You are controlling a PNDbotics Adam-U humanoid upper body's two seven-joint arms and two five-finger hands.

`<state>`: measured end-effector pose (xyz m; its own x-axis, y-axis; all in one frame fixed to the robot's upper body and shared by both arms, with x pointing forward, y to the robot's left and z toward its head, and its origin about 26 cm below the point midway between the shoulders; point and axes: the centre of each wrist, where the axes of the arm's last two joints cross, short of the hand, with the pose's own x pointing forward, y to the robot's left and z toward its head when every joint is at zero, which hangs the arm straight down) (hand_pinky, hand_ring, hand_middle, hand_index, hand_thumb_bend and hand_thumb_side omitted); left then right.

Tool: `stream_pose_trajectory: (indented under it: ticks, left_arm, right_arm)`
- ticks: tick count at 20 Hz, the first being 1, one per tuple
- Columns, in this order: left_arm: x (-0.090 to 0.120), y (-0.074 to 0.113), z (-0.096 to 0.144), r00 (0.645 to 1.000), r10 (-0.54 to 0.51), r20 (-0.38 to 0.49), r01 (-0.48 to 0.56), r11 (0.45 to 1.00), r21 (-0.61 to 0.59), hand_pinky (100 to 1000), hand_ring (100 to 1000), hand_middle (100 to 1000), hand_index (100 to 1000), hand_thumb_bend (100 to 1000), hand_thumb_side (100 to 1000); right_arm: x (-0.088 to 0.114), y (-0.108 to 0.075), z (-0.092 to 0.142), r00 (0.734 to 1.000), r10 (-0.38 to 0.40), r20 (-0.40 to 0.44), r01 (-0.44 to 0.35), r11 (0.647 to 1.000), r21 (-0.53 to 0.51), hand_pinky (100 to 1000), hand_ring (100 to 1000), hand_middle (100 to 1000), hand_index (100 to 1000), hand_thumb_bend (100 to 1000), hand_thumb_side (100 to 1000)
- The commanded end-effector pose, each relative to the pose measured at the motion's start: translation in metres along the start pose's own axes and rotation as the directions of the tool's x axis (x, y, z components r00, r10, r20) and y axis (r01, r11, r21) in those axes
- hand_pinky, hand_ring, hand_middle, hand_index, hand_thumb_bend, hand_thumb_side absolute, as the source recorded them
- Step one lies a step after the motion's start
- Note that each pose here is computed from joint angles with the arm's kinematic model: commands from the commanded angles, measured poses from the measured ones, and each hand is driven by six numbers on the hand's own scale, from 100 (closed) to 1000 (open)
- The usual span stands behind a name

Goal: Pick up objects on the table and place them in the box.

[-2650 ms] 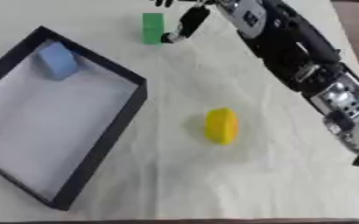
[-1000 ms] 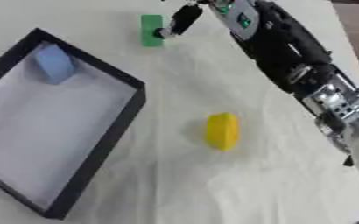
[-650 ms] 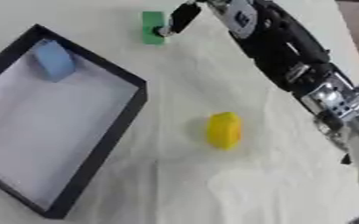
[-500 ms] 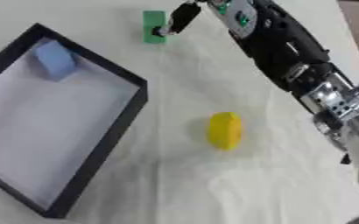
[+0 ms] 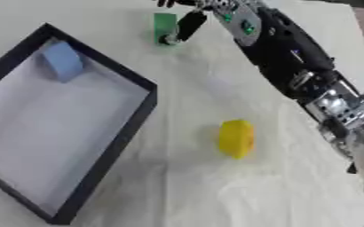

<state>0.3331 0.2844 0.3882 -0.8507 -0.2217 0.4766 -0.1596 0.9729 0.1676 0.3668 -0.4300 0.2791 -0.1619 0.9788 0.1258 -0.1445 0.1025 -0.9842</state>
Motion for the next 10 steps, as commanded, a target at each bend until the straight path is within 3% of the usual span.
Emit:
stream_pose_trajectory:
  ticks: [1,6,10]
  left_arm:
    - [0.0131,0.0117,-0.0072,0.998,-0.038,0.041,0.038,0.999,0.009,851,713,806,827,147,552]
    - [0.013,0.0115,-0.007,0.998,-0.039,0.039,0.039,0.999,0.008,852,713,806,824,143,554]
    - [0.0131,0.0117,-0.0069,0.998,-0.042,0.038,0.041,0.999,0.008,853,713,806,823,141,556]
  right_arm:
    - [-0.0049,-0.0145,0.0085,0.999,0.032,-0.026,-0.033,0.999,-0.027,1000,892,866,983,417,337]
    - [-0.0072,-0.0117,0.0083,0.999,0.028,-0.045,-0.029,0.999,-0.022,1000,844,835,965,401,340]
    - [-0.0088,-0.0097,0.0075,0.999,0.009,-0.052,-0.009,1.0,-0.013,951,765,780,932,339,324]
